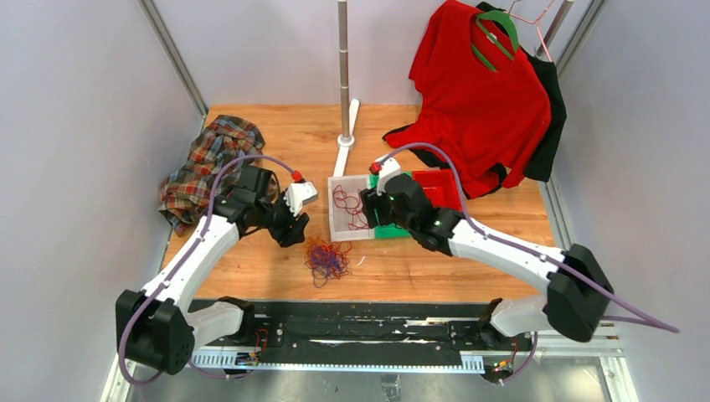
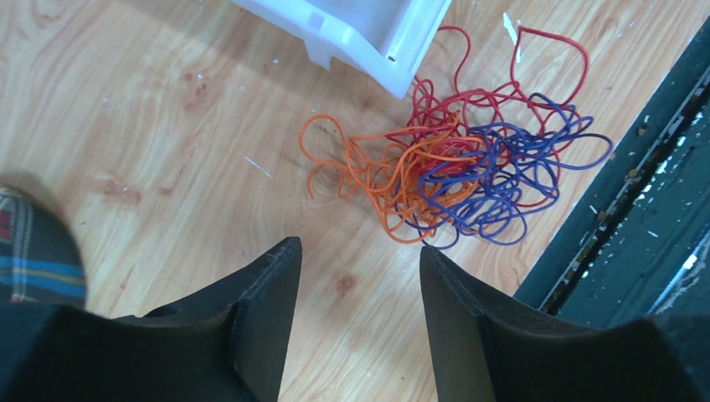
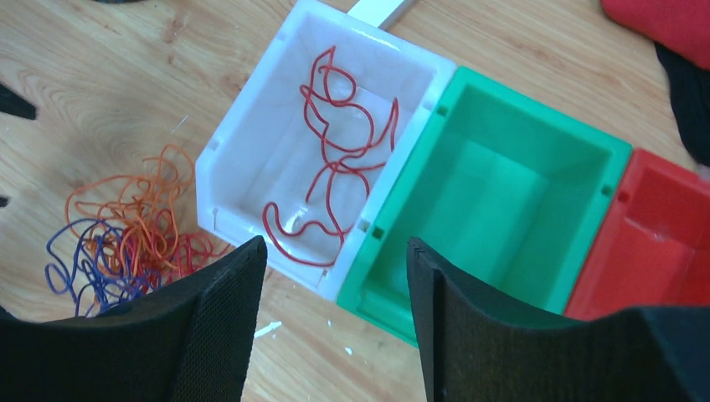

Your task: Untangle the cables

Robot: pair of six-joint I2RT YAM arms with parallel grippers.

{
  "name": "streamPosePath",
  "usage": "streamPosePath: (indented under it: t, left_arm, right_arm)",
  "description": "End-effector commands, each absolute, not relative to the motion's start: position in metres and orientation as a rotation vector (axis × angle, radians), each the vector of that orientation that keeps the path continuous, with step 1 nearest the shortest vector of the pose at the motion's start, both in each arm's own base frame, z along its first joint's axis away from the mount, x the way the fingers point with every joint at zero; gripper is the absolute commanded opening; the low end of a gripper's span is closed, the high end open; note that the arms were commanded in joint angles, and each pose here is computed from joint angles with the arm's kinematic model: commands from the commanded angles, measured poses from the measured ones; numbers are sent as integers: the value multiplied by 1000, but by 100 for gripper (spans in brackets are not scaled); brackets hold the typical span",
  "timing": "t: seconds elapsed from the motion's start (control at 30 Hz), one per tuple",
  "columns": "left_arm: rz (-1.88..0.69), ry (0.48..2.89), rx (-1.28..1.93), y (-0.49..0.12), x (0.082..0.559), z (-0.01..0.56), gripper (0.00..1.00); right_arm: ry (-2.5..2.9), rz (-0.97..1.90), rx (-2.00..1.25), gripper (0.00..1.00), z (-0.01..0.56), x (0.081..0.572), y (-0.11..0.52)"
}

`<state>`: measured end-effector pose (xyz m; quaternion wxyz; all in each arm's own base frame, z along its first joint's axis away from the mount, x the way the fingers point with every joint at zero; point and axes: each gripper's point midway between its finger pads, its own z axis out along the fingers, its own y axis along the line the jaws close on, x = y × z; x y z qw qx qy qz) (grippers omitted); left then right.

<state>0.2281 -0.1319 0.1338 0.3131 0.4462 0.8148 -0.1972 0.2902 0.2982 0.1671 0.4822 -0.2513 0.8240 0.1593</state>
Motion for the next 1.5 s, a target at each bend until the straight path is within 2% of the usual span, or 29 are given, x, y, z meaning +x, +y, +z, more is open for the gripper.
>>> streamPosePath:
  t: [0.0,0.17,0.4,0.53,0.6,0.73,0.8,0.9,1.03,1.1,1.3,1.47]
  left_arm:
    - [-539,2117,1183,-140,242,118,57]
    - [-535,2123,1253,-140,247,94,47]
    - [-632,2088,1326,-153,240,82,43]
    - [-586,2116,1287,-151,252,75,37]
    - [-561,2126,1277,-148,255,73,30]
    - [-448,2141,1257,-137,265,76,6]
    - [-411,2125,1280,-132,264,81,1]
    - [-404,2101,1320,-130,256,93,1]
    - [-444,2084,1360,-131,244,115,1]
    - [-437,2081,1359,-130,242,127,1]
    - [-442,2042,1337,-131,234,168,1]
    - [-459,2010,1277,-135,230,200,1]
  right_arm:
    - [1973,448,-506,63,177,278,283]
    - [1973,505,-476,62,175,269,281]
    - [1998,497,-484,60,169,273,288]
    - [1993,507,-474,56,170,276,292]
    - [1991,514,-474,52,170,276,293]
    - [1982,533,-463,46,169,275,294]
    - [1976,543,-463,46,169,274,295]
    - [2002,480,-441,47,159,279,288]
    - [2059,331,-426,59,130,293,267]
    - [2100,291,-410,62,115,299,258]
    - [2155,344,-407,62,98,300,260]
    - [2079,478,-471,63,124,285,293]
